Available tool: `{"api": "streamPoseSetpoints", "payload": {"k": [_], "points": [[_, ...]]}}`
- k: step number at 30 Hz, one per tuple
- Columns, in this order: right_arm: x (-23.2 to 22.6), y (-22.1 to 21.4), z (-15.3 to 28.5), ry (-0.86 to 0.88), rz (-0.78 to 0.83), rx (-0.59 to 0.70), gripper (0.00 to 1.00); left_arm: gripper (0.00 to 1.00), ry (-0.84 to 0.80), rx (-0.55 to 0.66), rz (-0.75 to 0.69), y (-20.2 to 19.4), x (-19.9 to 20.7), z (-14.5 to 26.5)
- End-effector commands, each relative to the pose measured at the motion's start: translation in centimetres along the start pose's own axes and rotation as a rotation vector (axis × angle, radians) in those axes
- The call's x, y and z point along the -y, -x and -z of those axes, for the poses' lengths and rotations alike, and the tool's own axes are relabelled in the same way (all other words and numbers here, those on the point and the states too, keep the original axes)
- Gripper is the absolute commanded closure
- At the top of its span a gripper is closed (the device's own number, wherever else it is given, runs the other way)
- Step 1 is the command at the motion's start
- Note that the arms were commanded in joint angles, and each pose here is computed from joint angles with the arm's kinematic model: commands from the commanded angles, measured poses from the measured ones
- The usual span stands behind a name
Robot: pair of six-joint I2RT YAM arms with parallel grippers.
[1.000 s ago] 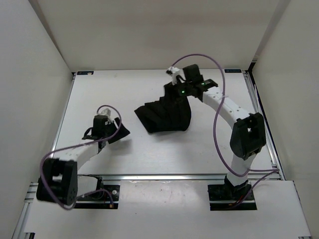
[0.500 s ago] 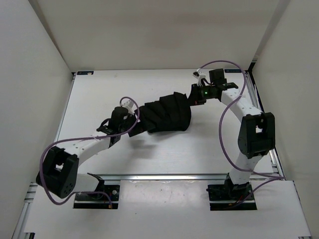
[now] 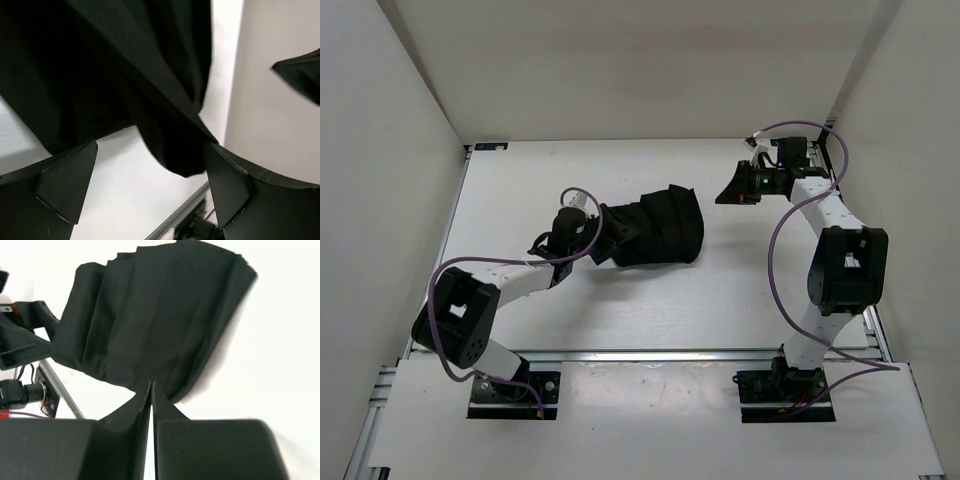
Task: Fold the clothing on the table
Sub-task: Fold the skirt
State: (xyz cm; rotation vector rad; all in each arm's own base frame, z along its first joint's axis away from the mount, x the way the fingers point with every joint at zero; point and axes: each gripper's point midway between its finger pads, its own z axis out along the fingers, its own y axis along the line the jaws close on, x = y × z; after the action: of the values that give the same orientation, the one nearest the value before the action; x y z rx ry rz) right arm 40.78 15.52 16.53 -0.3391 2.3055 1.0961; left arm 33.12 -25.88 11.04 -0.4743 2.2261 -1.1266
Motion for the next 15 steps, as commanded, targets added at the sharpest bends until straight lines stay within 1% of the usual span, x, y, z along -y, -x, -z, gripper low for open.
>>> {"api": "streamPoseSetpoints", "payload": {"k": [1,4,8,10,15], "points": [[-0.8,0.4,0.6,0.048,0.002,0.023,0.93,0.02,-0.078,0.115,0.063,2.7,2.3,1.6],[-0.7,0.6,0.7,0.047,-0.006,0.029,0.93,0.05,-0.078,0.162,0.096,3.7,1.9,3.0],[-0.6,1.0,0.8,0.048,-0.003,0.038,0.93,0.06,-0.063,0.199,0.139,4.6,0.4,3.1],[-0.8,1.2,0.7,0.048,0.006,0.039,0.94,0.05,-0.058,0.197,0.143,4.8,-0.1,2.3],[-0.3,1.2,1.0,0.035,0.003,0.044,0.93,0.06,-0.091,0.195,0.159,5.9,0.8,0.2]]}}
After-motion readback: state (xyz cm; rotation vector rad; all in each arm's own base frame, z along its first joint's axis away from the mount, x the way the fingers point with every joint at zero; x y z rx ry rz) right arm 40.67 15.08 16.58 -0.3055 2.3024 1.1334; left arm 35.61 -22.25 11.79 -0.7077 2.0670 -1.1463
